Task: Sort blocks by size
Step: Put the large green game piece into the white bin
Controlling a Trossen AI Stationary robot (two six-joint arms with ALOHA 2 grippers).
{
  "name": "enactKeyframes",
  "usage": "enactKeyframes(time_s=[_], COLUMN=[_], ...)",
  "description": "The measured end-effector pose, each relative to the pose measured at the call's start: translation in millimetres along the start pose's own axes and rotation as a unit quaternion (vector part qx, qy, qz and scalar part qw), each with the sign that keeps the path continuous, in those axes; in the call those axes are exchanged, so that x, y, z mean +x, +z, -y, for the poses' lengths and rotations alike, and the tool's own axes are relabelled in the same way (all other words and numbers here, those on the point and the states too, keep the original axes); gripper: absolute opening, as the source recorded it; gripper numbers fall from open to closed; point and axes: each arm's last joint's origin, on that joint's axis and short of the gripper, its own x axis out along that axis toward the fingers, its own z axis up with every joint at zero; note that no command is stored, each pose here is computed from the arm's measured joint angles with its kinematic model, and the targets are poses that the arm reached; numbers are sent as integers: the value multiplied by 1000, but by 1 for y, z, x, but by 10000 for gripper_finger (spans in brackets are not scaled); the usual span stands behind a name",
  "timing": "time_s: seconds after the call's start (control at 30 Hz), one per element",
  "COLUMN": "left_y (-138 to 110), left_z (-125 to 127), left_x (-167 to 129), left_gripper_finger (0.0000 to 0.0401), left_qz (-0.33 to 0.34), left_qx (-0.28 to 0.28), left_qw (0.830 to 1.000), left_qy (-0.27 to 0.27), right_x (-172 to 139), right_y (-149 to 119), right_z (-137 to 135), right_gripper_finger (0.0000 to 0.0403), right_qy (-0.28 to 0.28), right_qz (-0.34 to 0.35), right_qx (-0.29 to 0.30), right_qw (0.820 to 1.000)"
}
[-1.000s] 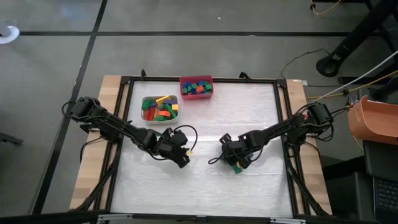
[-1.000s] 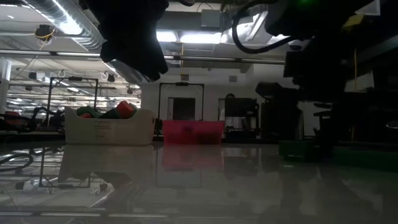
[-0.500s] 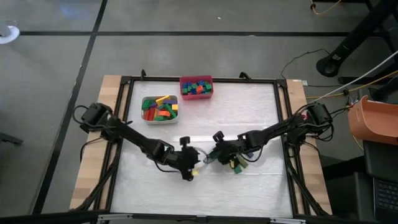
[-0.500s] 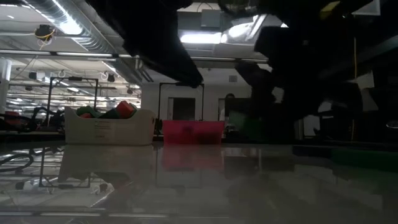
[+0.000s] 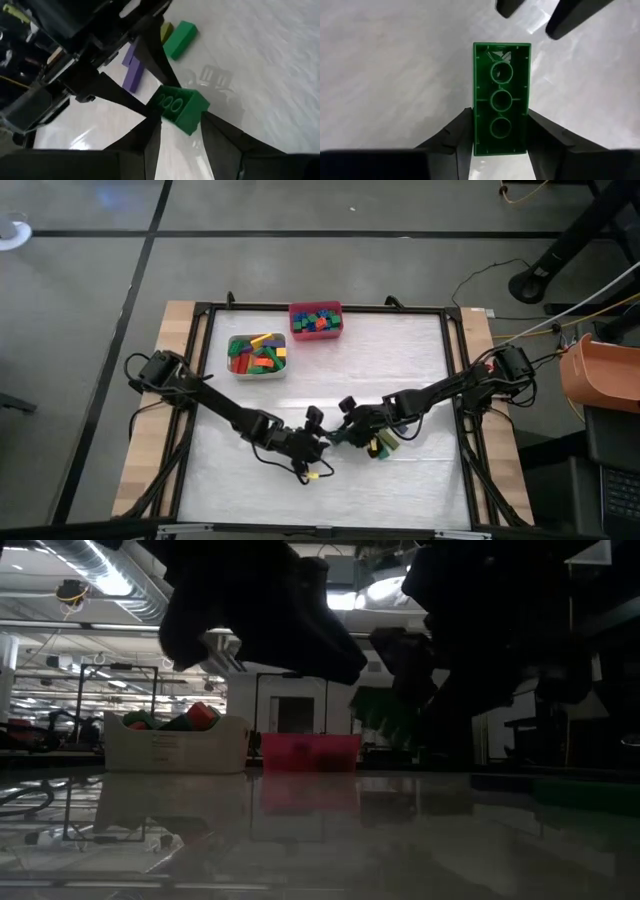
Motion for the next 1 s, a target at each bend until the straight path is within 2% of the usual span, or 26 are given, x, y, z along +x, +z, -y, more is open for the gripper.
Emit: enactKeyframes(time_s=[0.27,0.63,1.0], left_y=[8,8,8], left_z=[5,5,5], left_x=[-4,-4,-4], left_gripper_finger=[127,127,127], left_qz=[35,34,35], left_qx=[57,77,107], left_qw=[998,996,994], left_qy=[-6,-9,-11], right_x=[0,-2,-3], right_y=[0,-6,4], right_z=[1,14,16], right_gripper_finger=[158,158,158], right_qy=[46,94,139], right_qz=[20,32,87], right_qx=[68,187,239], right_qw=[996,977,957])
